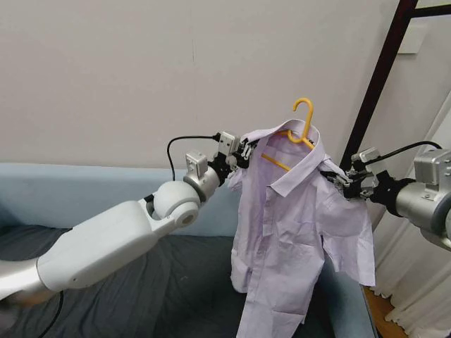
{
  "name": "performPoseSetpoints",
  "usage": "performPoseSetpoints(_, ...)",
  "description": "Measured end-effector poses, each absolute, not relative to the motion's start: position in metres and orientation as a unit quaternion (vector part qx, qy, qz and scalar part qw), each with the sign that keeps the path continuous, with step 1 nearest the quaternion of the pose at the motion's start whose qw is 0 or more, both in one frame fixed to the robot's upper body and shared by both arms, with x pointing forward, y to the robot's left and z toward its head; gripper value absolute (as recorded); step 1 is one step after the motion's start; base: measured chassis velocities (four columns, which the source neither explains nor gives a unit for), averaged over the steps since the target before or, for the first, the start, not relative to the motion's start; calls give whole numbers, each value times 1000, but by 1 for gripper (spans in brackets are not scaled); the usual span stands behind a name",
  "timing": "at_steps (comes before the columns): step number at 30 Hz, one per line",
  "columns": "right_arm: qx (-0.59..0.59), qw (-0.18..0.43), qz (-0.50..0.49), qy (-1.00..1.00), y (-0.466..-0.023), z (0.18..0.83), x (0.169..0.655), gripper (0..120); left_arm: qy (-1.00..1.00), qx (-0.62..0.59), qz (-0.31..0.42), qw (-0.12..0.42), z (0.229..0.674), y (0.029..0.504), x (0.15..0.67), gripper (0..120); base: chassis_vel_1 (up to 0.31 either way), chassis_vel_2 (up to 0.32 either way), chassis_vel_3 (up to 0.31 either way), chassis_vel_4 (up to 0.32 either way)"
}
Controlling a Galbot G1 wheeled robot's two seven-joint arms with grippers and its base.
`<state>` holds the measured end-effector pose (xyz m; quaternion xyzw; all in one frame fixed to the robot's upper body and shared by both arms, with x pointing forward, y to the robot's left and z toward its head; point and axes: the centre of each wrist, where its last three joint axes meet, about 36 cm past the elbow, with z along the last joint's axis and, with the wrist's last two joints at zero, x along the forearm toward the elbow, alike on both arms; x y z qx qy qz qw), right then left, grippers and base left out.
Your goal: Pick up the clothes from the sofa and hang them on the clothes hanger.
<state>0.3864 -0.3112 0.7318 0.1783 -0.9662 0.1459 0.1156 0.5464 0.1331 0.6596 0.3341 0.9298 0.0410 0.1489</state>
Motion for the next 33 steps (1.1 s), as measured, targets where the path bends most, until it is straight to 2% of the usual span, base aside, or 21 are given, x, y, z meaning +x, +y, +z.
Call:
performPoseSetpoints(6, 170, 100, 141, -970, -317, 750, 386, 7, 925, 347, 51, 144, 665, 129, 529, 1, 0, 0, 0, 0)
performPoseSetpoints(12, 167, 108, 147, -969, -319, 750, 383, 7, 933, 337, 58, 112, 642, 131, 507, 1, 0, 0, 0, 0)
performPoseSetpoints(15, 169, 108, 148, -968, -316, 751, 379, 7, 952, 287, 80, 75, 641, 122, 492, 14, 0, 0, 0, 0)
performPoseSetpoints(16, 169, 108, 148, -968, -316, 751, 379, 7, 952, 287, 80, 75, 641, 122, 492, 14, 0, 0, 0, 0)
performPoseSetpoints(20, 170, 109, 149, -968, -314, 752, 376, 7, 959, 267, 62, 65, 642, 120, 480, 32, 0, 0, 0, 0)
performPoseSetpoints(21, 170, 109, 149, -968, -314, 752, 376, 7, 959, 267, 62, 65, 642, 120, 480, 32, 0, 0, 0, 0)
performPoseSetpoints(23, 170, 111, 148, -968, -311, 750, 375, 7, 959, 273, 51, 61, 640, 125, 473, 41, 0, 0, 0, 0)
performPoseSetpoints(24, 170, 111, 148, -968, -311, 750, 375, 7, 959, 273, 51, 61, 640, 125, 473, 41, 0, 0, 0, 0)
performPoseSetpoints(29, 164, 114, 136, -970, -313, 748, 380, 7, 955, 289, 34, 56, 627, 144, 445, 64, 0, 0, 0, 0)
performPoseSetpoints(31, 162, 115, 133, -971, -314, 747, 381, 7, 955, 291, 33, 52, 620, 151, 436, 67, 0, 0, 0, 0)
performPoseSetpoints(33, 161, 122, 130, -971, -314, 746, 383, 7, 957, 285, 27, 52, 609, 164, 422, 77, 0, 0, 0, 0)
